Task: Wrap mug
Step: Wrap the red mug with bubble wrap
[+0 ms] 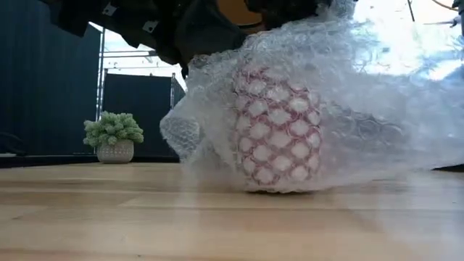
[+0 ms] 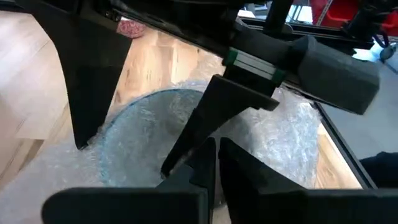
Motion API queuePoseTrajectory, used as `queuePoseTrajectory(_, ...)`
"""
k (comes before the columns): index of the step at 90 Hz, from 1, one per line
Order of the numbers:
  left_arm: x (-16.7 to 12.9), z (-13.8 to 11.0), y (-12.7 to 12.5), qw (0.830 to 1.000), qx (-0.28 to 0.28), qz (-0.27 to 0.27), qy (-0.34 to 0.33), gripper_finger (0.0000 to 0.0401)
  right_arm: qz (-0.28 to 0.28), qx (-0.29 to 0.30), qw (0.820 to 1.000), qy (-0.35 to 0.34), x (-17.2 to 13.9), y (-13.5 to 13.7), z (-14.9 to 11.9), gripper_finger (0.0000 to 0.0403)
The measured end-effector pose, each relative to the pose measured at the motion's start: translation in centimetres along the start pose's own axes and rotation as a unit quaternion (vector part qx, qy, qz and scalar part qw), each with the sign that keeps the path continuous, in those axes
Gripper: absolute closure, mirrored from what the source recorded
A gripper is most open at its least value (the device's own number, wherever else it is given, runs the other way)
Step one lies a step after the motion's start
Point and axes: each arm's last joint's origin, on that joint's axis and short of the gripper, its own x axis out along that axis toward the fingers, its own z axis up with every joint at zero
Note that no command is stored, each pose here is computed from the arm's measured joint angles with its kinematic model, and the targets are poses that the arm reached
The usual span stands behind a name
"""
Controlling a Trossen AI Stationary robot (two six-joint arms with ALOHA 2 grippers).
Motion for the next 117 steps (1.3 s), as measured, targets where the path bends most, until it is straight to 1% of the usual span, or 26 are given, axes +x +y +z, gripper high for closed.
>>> queuePoseTrajectory(9, -0.8, 0.6, -0.3, 1.000, 0.002, -0.005, 0.005, 0.0390, 0.005, -0.008, 1.000, -0.009, -0.8, 0.0, 0.0, 0.0184)
queuePoseTrajectory(15, -1.7, 1.4, -0.4, 1.000, 0.002, -0.007, 0.002, 0.0390, 0.005, -0.011, 1.000, -0.010, -1.0, 0.1, 0.0, 0.0184)
queuePoseTrajectory(20, -2.8, 2.3, -0.6, 1.000, -0.002, -0.009, 0.000, 0.0390, 0.005, -0.013, 1.000, -0.012, -1.0, 0.2, -0.1, 0.0184)
queuePoseTrajectory(29, -4.8, 3.3, -0.6, 1.000, -0.005, -0.001, 0.018, 0.0390, 0.003, -0.012, 1.000, -0.013, -0.9, 0.3, -0.1, 0.0184)
queuePoseTrajectory(34, -6.0, 3.5, -0.5, 0.999, -0.003, 0.021, 0.043, 0.0390, 0.004, -0.011, 1.000, -0.014, -0.9, 0.3, -0.1, 0.0184)
queuePoseTrajectory(40, -7.5, 3.4, -0.1, 0.995, -0.009, 0.070, 0.073, 0.0390, 0.004, -0.011, 1.000, -0.016, -0.9, 0.4, -0.2, 0.0184)
queuePoseTrajectory(47, -9.1, 2.6, 0.7, 0.982, -0.022, 0.140, 0.127, 0.0390, 0.002, -0.012, 1.000, -0.020, -1.0, 0.5, -0.2, 0.0184)
queuePoseTrajectory(54, -9.9, 0.9, 1.5, 0.964, -0.033, 0.195, 0.180, 0.0390, 0.000, -0.014, 1.000, -0.023, -1.0, 0.6, -0.3, 0.0184)
queuePoseTrajectory(60, -10.2, -1.0, 2.2, 0.950, -0.040, 0.225, 0.215, 0.0390, -0.001, -0.014, 1.000, -0.024, -1.1, 0.6, -0.3, 0.0184)
queuePoseTrajectory(65, -9.8, -2.7, 2.7, 0.944, -0.046, 0.236, 0.225, 0.0390, 0.000, -0.014, 1.000, -0.024, -1.1, 0.7, -0.3, 0.0184)
queuePoseTrajectory(71, -8.9, -4.7, 3.2, 0.946, -0.053, 0.237, 0.216, 0.0390, -0.001, -0.015, 1.000, -0.025, -1.1, 0.7, -0.3, 0.0184)
queuePoseTrajectory(76, -7.9, -5.7, 3.6, 0.952, -0.067, 0.228, 0.192, 0.0390, -0.003, -0.015, 0.999, -0.028, -1.1, 0.7, -0.3, 0.0184)
queuePoseTrajectory(83, -6.4, -6.4, 3.8, 0.964, -0.072, 0.206, 0.150, 0.0390, -0.005, -0.013, 0.999, -0.030, -1.1, 0.8, -0.3, 0.0184)
queuePoseTrajectory(90, -5.0, -6.8, 4.2, 0.970, -0.063, 0.196, 0.126, 0.0390, -0.007, -0.014, 0.999, -0.034, -1.1, 0.8, -0.4, 0.0184)
queuePoseTrajectory(102, -3.1, -6.2, 4.7, 0.979, -0.050, 0.180, 0.084, 0.0390, -0.007, -0.013, 0.999, -0.035, -1.1, 0.8, -0.4, 0.0184)
queuePoseTrajectory(117, -2.8, -3.6, 3.7, 0.988, -0.038, 0.150, 0.021, 0.0390, -0.007, -0.013, 0.999, -0.036, -1.1, 0.8, -0.4, 0.0184)
